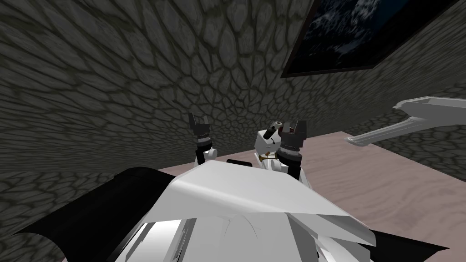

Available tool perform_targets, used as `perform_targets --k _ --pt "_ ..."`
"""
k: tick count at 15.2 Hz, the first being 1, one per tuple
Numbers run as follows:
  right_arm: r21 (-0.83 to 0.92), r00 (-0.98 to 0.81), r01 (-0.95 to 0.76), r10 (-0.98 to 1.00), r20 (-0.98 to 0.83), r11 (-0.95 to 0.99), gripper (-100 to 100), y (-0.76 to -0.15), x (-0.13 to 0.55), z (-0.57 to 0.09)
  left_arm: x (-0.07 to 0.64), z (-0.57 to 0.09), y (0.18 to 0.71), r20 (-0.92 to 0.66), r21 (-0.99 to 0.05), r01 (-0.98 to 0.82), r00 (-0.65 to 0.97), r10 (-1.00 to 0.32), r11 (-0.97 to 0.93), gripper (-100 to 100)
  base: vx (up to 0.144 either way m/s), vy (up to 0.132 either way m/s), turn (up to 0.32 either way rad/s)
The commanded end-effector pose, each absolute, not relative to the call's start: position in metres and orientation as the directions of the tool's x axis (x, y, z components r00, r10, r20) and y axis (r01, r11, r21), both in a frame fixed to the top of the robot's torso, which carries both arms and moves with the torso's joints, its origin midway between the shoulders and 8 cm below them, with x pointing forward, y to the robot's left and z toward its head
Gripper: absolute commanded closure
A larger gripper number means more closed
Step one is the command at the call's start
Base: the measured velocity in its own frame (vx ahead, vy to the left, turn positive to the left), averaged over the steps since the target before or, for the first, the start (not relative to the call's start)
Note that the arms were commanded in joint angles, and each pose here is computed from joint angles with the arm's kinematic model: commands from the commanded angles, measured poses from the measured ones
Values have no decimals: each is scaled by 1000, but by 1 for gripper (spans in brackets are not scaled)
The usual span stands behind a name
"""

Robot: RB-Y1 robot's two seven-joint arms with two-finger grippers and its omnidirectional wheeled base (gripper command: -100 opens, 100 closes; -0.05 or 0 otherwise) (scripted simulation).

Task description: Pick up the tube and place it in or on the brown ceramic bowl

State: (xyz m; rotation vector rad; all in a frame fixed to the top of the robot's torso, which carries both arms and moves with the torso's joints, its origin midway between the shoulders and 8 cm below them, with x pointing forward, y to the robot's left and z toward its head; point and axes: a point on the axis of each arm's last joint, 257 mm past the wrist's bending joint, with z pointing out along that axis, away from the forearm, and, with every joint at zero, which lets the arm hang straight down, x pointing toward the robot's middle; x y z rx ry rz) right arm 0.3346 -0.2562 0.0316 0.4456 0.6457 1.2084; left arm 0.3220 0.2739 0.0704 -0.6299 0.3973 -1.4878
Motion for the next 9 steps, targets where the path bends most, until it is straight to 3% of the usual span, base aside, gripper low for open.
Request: perform_targets --k 1,9 --pt "634 200 -706 947 -249 316 -100 -253 337 26 322 70 274 132 -610 792 64 -989 -30 0 -7 8 8" --pt "635 121 -660 891 -437 402 -100 -240 357 -19 322 70 274 132 -610 792 64 -989 -31 0 -45 47 26"
